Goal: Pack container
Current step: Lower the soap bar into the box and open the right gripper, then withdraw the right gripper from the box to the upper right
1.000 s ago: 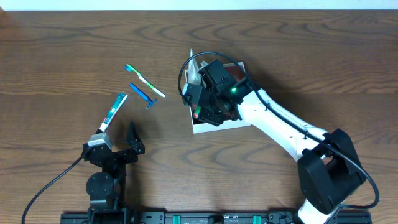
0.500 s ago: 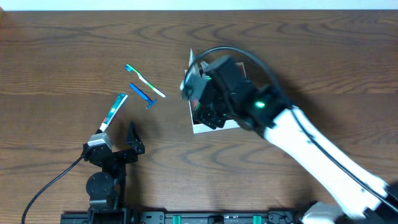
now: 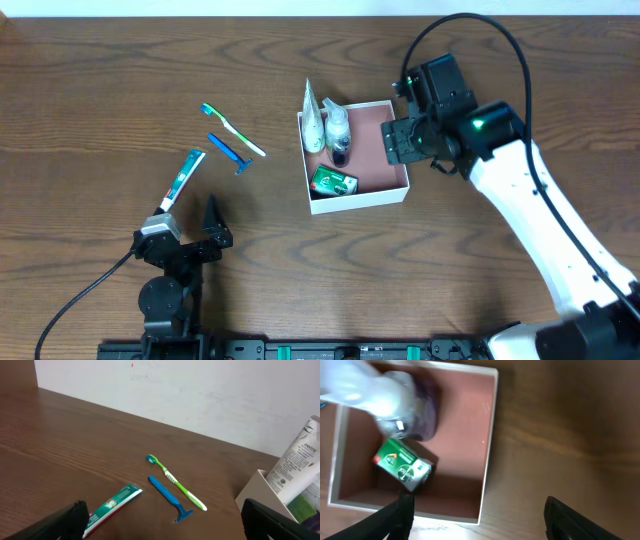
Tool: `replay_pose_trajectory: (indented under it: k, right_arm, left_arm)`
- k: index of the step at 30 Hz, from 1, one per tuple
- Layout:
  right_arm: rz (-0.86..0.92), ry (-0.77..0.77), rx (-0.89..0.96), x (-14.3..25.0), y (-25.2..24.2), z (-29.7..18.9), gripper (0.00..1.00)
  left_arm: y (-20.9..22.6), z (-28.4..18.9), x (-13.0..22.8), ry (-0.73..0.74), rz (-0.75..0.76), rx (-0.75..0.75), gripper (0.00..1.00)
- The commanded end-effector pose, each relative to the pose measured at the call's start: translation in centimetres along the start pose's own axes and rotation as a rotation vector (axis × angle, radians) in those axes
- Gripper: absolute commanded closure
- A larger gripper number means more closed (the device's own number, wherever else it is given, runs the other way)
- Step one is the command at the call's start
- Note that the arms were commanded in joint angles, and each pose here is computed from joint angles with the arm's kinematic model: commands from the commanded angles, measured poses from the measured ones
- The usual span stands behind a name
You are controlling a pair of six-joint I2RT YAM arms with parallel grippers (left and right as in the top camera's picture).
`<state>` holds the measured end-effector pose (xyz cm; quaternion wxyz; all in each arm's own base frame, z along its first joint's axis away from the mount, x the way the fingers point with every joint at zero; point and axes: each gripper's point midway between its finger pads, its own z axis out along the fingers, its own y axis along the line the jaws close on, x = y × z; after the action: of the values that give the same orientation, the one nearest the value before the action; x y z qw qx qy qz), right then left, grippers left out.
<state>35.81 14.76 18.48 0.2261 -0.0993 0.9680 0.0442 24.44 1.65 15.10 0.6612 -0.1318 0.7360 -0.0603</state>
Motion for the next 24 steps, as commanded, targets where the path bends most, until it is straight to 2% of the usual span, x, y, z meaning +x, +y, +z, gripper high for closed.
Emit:
replay_pose_trajectory:
  k: [1, 9, 24]
  right_arm:
    - [0.101, 0.074, 0.017, 0.9, -0.6, 2.2, 0.2]
    - [0.141, 0.19, 0.035, 2.5, -0.5, 6.4, 0.23]
    - [0.146, 0.216, 0.096, 3.5, -2.0, 7.5, 0.23]
  left_arm:
    - [0.9, 0.1, 1.7, 0.049, 0.012, -0.036, 0.02]
    - [0.9, 0.1, 1.7, 0.049, 0.012, -0.036, 0.02]
    - [0.9, 0.1, 1.7, 0.049, 0.012, -0.035, 0.02]
